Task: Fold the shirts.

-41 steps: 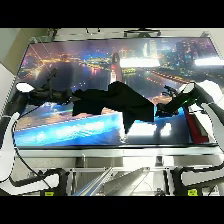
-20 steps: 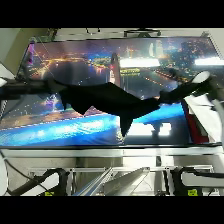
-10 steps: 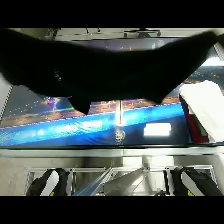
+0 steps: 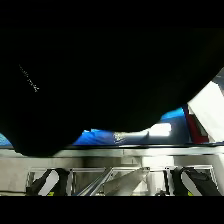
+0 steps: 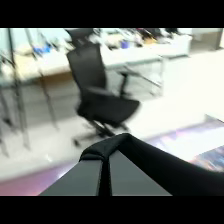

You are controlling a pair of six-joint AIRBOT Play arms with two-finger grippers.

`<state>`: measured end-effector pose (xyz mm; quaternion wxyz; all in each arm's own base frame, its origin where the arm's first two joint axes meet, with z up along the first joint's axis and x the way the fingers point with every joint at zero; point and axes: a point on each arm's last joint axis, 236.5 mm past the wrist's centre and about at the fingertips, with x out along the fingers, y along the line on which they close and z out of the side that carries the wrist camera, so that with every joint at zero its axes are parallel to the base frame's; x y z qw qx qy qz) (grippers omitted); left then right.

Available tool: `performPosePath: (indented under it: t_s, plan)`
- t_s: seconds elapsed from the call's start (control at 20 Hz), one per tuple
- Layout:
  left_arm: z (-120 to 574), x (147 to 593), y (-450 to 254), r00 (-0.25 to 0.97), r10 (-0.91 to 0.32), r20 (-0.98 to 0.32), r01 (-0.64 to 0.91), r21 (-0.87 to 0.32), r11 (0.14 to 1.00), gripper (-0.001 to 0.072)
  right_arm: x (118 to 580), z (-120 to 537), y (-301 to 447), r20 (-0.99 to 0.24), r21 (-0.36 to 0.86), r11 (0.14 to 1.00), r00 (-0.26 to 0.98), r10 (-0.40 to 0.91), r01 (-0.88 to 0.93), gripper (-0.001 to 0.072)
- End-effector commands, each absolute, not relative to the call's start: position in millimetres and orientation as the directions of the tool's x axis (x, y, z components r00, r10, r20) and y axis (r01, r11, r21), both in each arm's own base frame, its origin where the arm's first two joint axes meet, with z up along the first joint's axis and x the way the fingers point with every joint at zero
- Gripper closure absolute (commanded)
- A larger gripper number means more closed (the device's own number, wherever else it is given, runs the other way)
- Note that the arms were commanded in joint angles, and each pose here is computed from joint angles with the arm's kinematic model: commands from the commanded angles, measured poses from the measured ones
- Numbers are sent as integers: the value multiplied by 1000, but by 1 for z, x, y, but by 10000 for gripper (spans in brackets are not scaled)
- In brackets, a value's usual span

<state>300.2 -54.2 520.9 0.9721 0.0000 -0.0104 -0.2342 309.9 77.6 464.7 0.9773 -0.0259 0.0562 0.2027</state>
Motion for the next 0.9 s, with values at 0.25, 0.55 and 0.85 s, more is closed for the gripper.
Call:
performPosePath:
  t_s: [0.25,0.55,0.85]
  plan:
    - [230,504,-61,632,-570,-525,497,-289,818,681,484,192,67,-648,359,874,586,487,-329,696]
    - [61,576,-50,444,-537,-717,458,-334,824,681,569,25,55,-707,492,859,511,489,-141,696]
    - [-13,558,-14,335,-440,-833,387,-303,871,685,576,-16,55,-723,508,853,480,497,-118,696]
